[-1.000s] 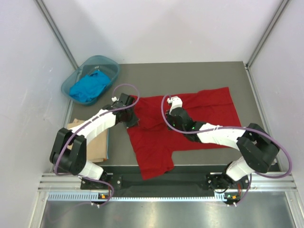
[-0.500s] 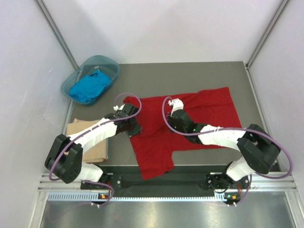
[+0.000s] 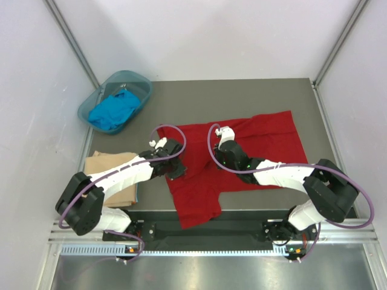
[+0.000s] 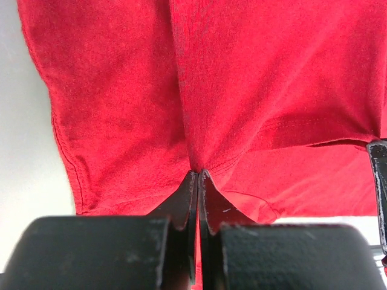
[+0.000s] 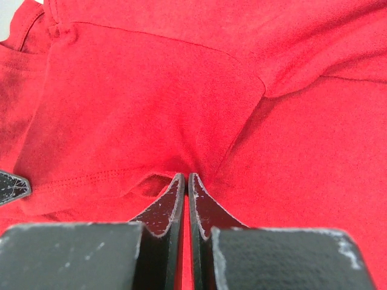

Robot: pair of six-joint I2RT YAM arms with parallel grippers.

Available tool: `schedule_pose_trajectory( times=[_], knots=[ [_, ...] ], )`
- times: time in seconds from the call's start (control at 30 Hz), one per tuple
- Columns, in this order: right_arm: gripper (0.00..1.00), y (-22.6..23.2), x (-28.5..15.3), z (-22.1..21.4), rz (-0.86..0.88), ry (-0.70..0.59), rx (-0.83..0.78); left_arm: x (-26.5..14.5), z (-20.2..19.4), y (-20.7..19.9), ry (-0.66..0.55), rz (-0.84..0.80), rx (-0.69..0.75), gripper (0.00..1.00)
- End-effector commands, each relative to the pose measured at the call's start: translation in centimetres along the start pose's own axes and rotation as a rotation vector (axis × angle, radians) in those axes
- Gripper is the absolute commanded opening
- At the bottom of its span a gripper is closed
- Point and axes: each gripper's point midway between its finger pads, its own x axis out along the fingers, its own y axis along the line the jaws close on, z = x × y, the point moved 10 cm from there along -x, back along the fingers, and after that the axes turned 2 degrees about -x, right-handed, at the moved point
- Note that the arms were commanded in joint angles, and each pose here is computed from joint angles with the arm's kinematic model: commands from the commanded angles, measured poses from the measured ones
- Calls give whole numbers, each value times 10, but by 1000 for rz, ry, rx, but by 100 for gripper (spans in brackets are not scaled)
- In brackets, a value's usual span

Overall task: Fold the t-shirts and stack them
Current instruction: Fold the tshirt

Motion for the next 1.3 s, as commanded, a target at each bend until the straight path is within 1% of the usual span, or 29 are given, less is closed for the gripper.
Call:
schedule_pose_trajectory(
  times=[0.0, 0.07, 0.13, 0.17, 0.2, 0.23, 0.27, 0.3, 0.33, 0.37, 0.4, 0.43, 0.5, 0.53, 0.57, 0.6, 0.63, 0.67, 0.7, 0.73, 0.77, 0.87, 0.9, 0.93, 0.97, 1.03, 1.27],
  knots=[
    [0, 4, -3, 10, 17, -57, 11, 0, 3, -3, -52, -20, -36, 0],
    [0, 4, -4, 9, 14, -49, 11, 0, 3, -3, -51, -11, -35, 0],
    [0, 3, -5, 9, 7, -39, 23, -1, 6, -6, -65, 3, -25, 7],
    [3, 3, -6, 10, 6, -35, 31, -1, 8, -7, -76, 13, -7, 12],
    [7, 2, -10, 9, -5, -14, 33, -3, 11, -9, -87, 26, 5, 22],
    [12, 3, -13, 14, -13, -15, 61, -7, 19, -13, -131, 67, 32, 25],
    [24, 2, -16, 18, -28, -16, 79, -10, 23, -16, -156, 82, 49, 28],
    [30, -1, -25, 22, -53, -14, 96, -12, 30, -19, -185, 95, 63, 31],
    [34, -3, -28, 30, -64, -37, 143, -15, 38, -27, -220, 91, 103, 32],
    [39, -8, -33, 33, -89, -25, 162, -15, 43, -30, -231, 82, 115, 32],
    [41, -13, -39, 37, -108, -20, 185, -15, 52, -32, -243, 80, 111, 32],
    [42, -25, -39, 48, -148, -37, 245, -15, 59, -36, -256, 69, 137, 33],
    [43, -43, -40, 55, -197, -23, 305, -8, 79, -39, -282, 41, 116, 34],
    [43, -64, -39, 65, -263, -43, 375, -4, 86, -40, -275, 23, 128, 34],
    [43, -77, -37, 67, -305, -44, 408, 1, 99, -37, -254, 8, 99, 34],
    [43, -91, -34, 66, -357, -16, 437, 11, 107, -40, -248, -1, 93, 34],
    [43, -116, -34, 78, -428, -44, 510, 17, 115, -39, -244, 3, 97, 34],
    [43, -130, -34, 81, -470, -45, 541, 22, 126, -35, -243, 15, 79, 34],
    [43, -144, -29, 77, -528, -2, 569, 27, 130, -36, -225, 2, 80, 33],
    [43, -168, -32, 92, -583, -38, 638, 38, 137, -37, -221, 11, 88, 33],
    [43, -179, -30, 96, -609, -32, 667, 44, 145, -36, -218, 14, 80, 32],
    [43, -222, -24, 104, -726, 4, 795, 64, 156, -42, -180, 5, 96, 31],
    [43, -234, -17, 95, -758, 61, 834, 74, 162, -46, -171, 9, 100, 31],
    [42, -251, -19, 101, -791, 43, 871, 78, 163, -46, -157, 20, 107, 31],
    [42, -257, -11, 95, -807, 78, 881, 82, 165, -48, -156, 22, 112, 30],
    [42, -284, -14, 94, -856, 60, 932, 95, 170, -51, -151, 38, 126, 30],
    [40, -329, -7, 74, -965, 84, 993, 131, 182, -42, -133, 158, 132, 29]
  ],
)
